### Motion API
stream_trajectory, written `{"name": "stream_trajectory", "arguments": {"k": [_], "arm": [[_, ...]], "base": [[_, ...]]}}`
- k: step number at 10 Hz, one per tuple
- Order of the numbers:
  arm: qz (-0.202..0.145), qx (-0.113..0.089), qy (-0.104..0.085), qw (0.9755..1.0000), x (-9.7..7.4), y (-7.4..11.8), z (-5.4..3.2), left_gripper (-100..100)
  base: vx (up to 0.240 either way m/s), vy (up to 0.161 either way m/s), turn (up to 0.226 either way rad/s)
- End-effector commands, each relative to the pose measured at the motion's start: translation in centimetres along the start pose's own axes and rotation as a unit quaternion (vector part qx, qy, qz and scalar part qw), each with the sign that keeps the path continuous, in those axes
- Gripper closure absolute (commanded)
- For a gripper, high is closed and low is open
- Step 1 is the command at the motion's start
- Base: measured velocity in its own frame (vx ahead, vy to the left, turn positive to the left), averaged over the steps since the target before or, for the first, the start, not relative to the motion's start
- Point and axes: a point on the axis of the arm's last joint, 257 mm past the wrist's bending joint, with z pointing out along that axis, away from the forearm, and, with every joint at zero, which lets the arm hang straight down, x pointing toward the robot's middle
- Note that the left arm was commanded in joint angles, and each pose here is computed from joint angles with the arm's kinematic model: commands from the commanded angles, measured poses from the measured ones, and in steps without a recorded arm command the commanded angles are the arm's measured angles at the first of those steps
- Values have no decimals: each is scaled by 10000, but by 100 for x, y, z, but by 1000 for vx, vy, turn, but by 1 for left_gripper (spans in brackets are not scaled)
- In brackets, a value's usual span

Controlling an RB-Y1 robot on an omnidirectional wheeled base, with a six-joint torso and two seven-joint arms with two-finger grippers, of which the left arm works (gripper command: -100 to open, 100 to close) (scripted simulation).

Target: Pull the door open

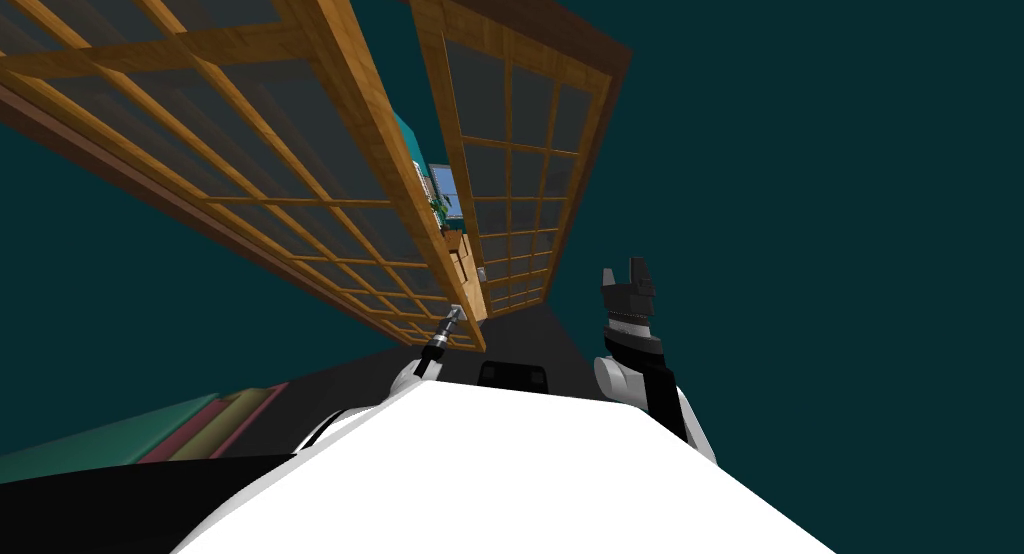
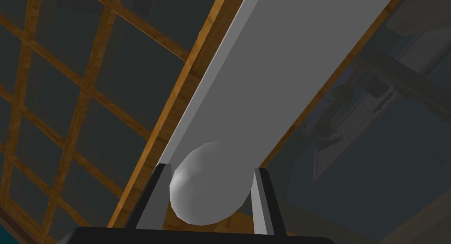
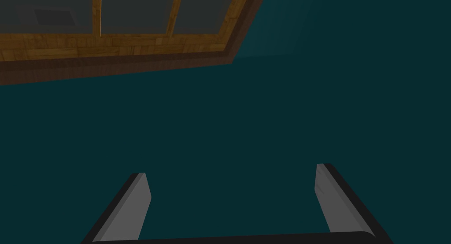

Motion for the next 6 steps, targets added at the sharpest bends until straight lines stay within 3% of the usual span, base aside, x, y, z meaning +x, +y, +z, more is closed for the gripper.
{"name": "stream_trajectory", "arguments": {"k": [1, 3, 6], "arm": [[-212, 2, 14, 9998, 27, -15, -7, 100], [-436, -4, 4, 9990, 23, -16, -1, 100], [-884, -14, -17, 9961, 14, -17, 11, 100]], "base": [[-28, 15, -25], [-23, 13, -26], [-30, 18, -39]]}}
